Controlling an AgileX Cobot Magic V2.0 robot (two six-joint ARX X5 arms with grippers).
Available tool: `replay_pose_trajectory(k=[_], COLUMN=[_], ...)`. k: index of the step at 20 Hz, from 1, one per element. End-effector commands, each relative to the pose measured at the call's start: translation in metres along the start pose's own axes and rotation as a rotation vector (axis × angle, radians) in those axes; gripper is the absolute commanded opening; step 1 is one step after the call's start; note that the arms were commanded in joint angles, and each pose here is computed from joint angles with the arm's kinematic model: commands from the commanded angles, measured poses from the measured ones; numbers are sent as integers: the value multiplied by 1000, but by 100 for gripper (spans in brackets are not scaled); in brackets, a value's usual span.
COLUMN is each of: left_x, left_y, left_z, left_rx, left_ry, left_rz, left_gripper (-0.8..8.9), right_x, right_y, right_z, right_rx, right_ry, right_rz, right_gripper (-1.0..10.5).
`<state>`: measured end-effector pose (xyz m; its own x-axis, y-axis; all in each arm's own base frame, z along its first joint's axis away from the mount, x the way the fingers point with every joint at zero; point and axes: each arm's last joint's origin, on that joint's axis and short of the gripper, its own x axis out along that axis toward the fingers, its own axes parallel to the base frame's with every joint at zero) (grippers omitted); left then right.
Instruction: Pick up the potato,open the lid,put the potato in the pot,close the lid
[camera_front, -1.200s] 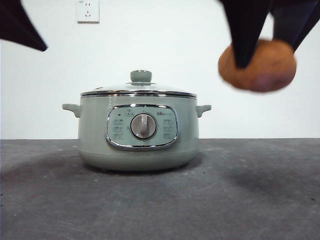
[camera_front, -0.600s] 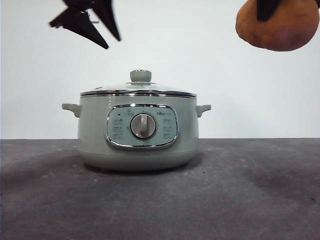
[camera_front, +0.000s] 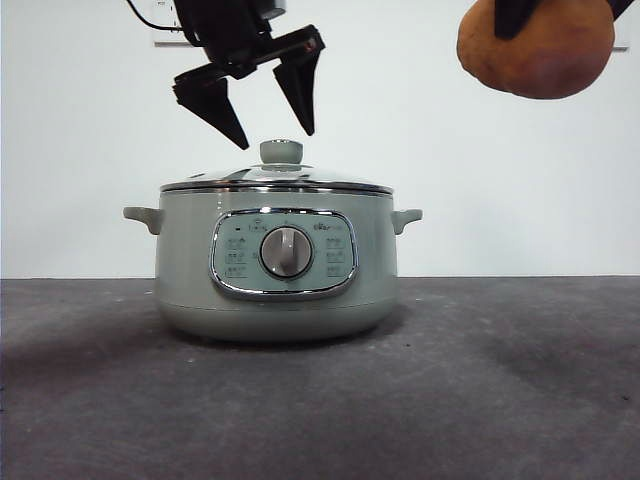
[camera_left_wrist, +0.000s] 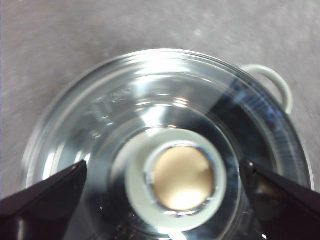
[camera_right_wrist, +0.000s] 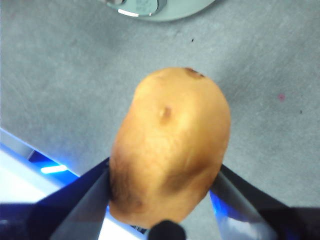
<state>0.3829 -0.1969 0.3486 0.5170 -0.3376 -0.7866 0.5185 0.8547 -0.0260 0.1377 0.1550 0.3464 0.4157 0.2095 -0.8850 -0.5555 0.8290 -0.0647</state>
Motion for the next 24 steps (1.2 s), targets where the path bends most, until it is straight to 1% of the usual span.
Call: replay_pose_trajectory(k=[1, 3, 4, 6, 11, 12, 14, 17, 20, 23, 24], left_x=[10, 16, 17, 17, 21, 21, 21, 26, 30, 30, 30], left_y=[-5, -7, -7, -7, -7, -7, -7, -7, -7, -7, -6], left_z=[-1, -2, -2, -2, -5, -5, -5, -8, -9, -7, -6], left_rx=[24, 13, -4, -8, -9, -9, -9, -10, -11, -9, -9], left_ry=[18, 38, 39, 36, 71, 71, 71, 100, 109, 91, 83], left_rz=[5, 1, 2, 1, 1, 1, 1, -4, -4, 1, 2], left_gripper=[624, 619, 585, 491, 488, 465, 365, 269, 148, -14, -13], right_x=[0, 0, 0, 0, 0, 0, 0, 0, 0, 0, 0], right_y=[1, 1, 1, 1, 1, 1, 1, 1, 1, 1, 1], right_z=[2, 2, 2, 2, 2, 2, 2, 2, 1, 1, 1], right_rx=[16, 16, 16, 16, 16, 16, 17, 19, 24, 24, 24], right_ry=[-14, -14, -13, -14, -14, -13, -13, -13, -11, -10, -10], right_rz=[6, 7, 8, 8, 9, 9, 9, 9, 8, 9, 9], right_gripper=[-2, -2, -2, -2, -2, -2, -2, -2, -2, -2, -2])
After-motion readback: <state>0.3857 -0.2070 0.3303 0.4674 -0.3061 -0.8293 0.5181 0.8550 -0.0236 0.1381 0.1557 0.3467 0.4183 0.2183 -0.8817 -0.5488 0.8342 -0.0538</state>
